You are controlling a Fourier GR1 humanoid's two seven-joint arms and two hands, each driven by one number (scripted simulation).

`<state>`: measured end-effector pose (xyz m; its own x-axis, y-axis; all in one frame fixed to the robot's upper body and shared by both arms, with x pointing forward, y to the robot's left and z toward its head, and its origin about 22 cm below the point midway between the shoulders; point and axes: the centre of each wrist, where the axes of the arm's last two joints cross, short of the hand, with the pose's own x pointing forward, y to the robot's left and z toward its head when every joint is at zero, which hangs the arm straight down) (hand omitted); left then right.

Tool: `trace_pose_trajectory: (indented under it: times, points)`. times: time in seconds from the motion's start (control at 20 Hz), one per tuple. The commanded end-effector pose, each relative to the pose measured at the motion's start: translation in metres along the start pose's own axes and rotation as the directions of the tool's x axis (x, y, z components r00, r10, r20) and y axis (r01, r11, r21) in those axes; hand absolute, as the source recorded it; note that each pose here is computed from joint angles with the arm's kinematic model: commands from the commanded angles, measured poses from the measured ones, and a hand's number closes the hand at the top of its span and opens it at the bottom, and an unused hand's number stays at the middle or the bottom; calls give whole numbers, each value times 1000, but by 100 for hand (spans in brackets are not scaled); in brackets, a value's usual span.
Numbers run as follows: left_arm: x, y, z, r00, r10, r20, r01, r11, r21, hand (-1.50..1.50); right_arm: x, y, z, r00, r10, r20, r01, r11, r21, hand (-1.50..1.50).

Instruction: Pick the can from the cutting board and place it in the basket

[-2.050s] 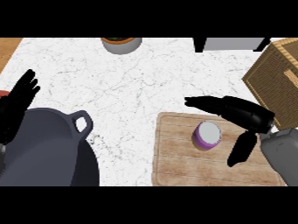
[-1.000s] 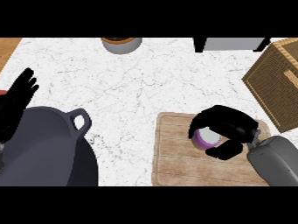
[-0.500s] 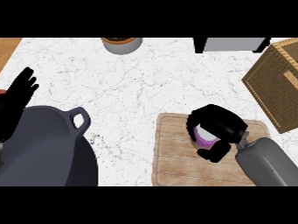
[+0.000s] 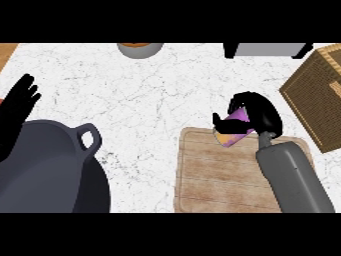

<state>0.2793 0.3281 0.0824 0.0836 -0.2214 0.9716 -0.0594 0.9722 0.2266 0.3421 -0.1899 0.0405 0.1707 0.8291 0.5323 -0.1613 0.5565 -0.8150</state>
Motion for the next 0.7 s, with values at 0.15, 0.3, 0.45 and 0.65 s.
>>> trace_pose_trajectory:
  times: [0.15,0.3,0.45,0.65]
  points:
    - [-12,-30,-3,997,55,-53,-59,995,-76,0,79,-24,-17,924,-357,-136,273,867,-417,150]
    - [-3,-38,-10,998,44,-41,-48,994,-95,0,120,-34,-18,926,-377,-27,295,765,-572,150]
    - [-5,-34,-10,998,22,-53,-27,995,-97,0,152,-47,-26,930,-368,-23,250,675,-694,150]
    - [-8,-47,-15,998,29,-58,-33,996,-79,0,189,-57,-32,922,-382,-65,197,607,-770,150]
